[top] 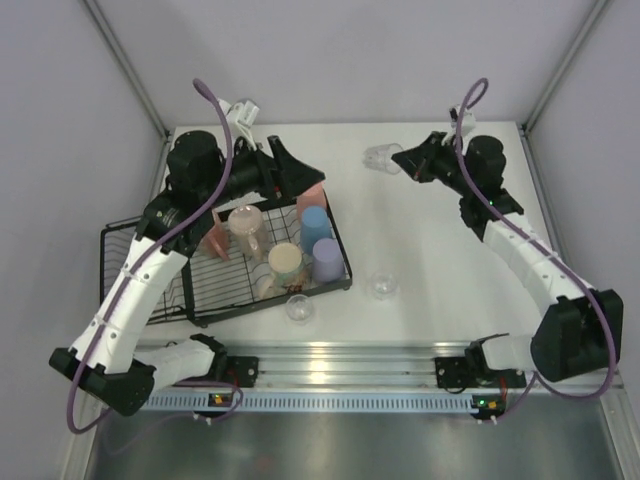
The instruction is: Load the cups into the dish rack
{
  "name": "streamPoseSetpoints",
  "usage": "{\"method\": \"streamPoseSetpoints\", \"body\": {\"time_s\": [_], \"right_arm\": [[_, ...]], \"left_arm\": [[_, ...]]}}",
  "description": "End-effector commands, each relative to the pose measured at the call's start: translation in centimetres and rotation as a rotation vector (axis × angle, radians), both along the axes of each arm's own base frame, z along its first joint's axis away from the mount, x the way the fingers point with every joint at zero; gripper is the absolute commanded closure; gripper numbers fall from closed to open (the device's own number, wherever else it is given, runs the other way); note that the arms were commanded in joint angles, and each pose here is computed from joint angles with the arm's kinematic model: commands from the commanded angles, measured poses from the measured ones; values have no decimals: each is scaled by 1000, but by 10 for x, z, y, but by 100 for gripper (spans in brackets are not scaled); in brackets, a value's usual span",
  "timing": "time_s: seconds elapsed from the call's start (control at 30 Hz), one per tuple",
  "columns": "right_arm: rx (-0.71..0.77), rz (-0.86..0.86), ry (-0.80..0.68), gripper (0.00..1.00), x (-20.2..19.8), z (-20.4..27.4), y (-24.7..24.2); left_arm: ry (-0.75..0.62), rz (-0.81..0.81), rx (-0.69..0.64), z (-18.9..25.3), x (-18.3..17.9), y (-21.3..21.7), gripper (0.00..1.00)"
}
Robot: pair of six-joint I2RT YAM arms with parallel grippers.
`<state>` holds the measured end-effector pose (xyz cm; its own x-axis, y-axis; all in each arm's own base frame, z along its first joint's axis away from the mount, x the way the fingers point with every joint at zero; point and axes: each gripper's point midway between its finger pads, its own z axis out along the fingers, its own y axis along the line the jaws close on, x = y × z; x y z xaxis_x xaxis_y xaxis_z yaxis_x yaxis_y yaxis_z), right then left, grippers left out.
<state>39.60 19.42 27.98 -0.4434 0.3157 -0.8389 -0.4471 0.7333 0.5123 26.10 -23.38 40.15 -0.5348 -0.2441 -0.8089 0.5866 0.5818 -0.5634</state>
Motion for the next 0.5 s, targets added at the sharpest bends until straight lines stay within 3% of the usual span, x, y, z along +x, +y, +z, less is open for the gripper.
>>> {"method": "streamPoseSetpoints", "body": {"time_s": [0.0,0.13,0.17,0.23,0.47], "right_arm": [[265,155,-304,100,-33,97,19],[419,206,-416,100,-62,128,17],[470,224,-419,100,-71,136,17],[527,263,-500,100,-85,152,15],[675,310,-558,100,-112,170,9]], "left_arm": [[-51,-101,-223,59,-5,-22,14],[20,-190,-383,73,-6,-38,11],[-35,-217,-423,83,-6,-41,10],[-9,-230,-449,79,-1,-45,7],[45,-191,-448,59,17,-51,4]]}}
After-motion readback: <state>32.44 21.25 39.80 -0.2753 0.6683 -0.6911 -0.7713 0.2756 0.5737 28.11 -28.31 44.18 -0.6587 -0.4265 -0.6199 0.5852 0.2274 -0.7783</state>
